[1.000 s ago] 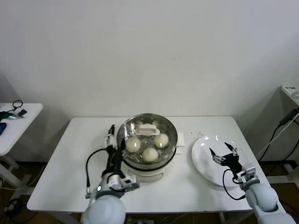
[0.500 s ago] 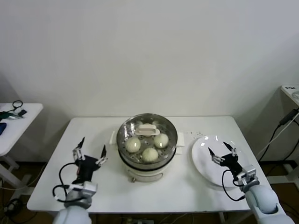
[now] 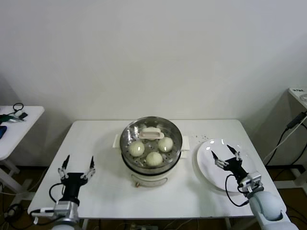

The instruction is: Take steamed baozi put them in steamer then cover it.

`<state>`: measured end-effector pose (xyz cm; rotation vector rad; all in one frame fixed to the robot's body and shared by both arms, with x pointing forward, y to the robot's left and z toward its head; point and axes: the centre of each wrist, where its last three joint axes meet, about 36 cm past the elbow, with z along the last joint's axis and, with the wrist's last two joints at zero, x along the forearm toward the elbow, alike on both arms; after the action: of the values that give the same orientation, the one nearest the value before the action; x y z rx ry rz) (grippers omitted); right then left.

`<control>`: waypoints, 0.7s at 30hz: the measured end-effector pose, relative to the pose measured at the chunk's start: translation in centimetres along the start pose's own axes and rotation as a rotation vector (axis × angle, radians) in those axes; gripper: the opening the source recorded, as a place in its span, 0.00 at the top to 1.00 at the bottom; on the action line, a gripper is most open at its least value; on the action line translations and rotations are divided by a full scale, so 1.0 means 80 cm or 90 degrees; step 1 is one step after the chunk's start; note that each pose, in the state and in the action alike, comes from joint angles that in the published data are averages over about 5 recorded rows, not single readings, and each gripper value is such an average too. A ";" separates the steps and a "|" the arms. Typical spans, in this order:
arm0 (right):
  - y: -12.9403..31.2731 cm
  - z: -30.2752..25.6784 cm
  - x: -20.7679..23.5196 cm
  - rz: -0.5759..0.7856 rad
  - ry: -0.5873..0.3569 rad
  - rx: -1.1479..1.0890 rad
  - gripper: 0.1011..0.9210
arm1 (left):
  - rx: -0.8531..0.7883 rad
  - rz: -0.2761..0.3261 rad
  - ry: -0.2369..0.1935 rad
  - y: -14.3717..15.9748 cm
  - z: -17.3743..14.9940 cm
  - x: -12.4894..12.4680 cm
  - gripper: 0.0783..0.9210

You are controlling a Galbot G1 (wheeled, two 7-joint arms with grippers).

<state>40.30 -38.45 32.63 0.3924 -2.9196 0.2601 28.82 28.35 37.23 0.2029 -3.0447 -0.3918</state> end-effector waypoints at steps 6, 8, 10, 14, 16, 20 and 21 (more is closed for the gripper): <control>0.001 0.000 -0.001 -0.002 -0.005 0.000 0.12 | 0.031 -0.013 -0.004 0.006 0.015 0.006 0.12; 0.002 0.000 -0.001 -0.002 -0.006 0.000 0.12 | 0.037 -0.014 -0.004 0.008 0.018 0.008 0.12; 0.002 0.001 0.000 -0.003 -0.007 0.000 0.12 | 0.043 -0.014 -0.003 0.009 0.020 0.011 0.12; 0.005 0.004 0.001 -0.004 -0.007 -0.001 0.12 | 0.051 -0.013 -0.003 0.009 0.023 0.015 0.12; 0.006 0.005 0.002 -0.004 -0.007 -0.001 0.12 | 0.054 -0.014 -0.002 0.010 0.025 0.017 0.12; 0.008 0.004 0.003 -0.004 -0.008 -0.004 0.12 | 0.058 -0.014 0.001 0.009 0.027 0.020 0.12; 0.009 0.004 0.004 -0.004 -0.008 -0.005 0.12 | 0.059 -0.012 0.002 0.009 0.027 0.021 0.12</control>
<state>39.78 -37.94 32.25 0.4042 -2.9296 0.2469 26.88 29.36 35.41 0.2376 -3.0633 -0.2519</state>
